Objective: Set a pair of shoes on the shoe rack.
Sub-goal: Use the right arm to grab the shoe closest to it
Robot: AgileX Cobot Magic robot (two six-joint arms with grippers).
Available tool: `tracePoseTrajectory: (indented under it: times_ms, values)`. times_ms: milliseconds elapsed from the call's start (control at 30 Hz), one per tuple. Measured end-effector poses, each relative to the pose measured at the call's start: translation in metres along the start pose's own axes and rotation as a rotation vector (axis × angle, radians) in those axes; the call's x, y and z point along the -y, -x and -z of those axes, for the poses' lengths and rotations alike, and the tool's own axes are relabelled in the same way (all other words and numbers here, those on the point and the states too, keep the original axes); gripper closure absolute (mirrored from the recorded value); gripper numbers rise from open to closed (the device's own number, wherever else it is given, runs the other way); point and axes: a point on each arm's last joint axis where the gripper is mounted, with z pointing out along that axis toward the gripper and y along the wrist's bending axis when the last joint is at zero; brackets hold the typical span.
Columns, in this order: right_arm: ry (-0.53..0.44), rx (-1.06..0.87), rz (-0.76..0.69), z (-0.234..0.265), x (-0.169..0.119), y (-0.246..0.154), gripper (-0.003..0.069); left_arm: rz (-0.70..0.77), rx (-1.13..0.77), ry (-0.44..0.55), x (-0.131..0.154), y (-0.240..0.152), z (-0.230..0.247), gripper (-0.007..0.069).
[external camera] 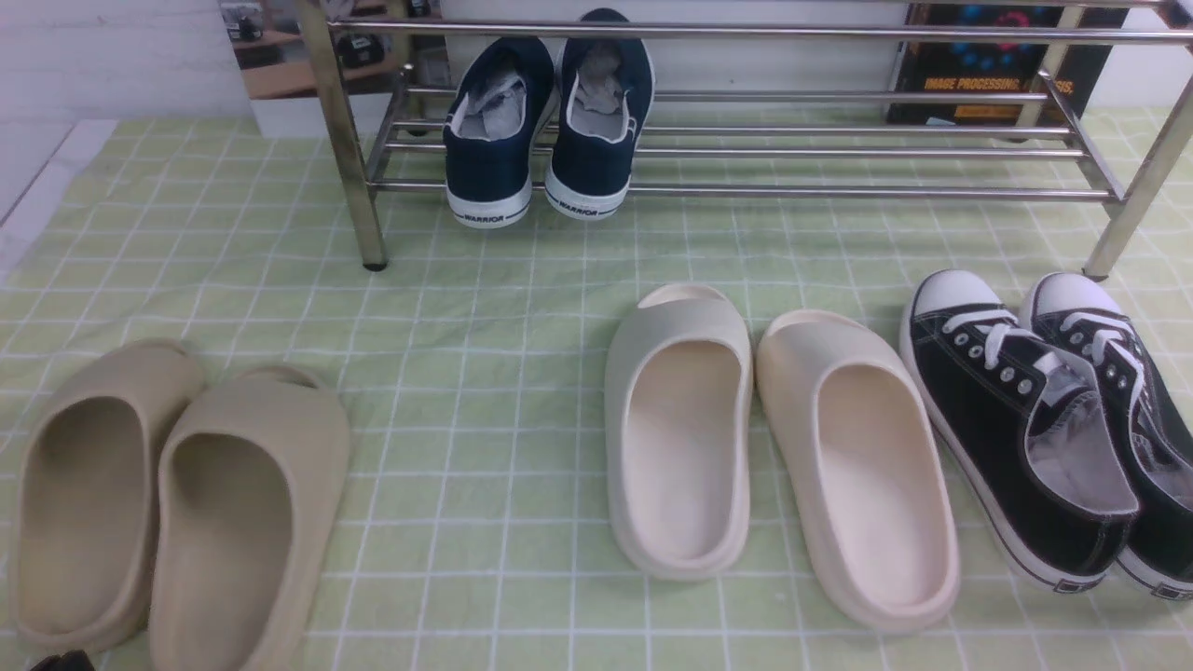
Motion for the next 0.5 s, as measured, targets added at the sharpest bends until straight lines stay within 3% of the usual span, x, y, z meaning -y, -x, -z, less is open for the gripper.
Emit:
tracePoseTrajectory:
  times_ms: [500]
  values:
    - [0.000,0.000,0.000,0.0000,0.0000,0.0000,0.0419,0.000,0.000,0.000,0.0000,0.0000,0.0000,0.0533]
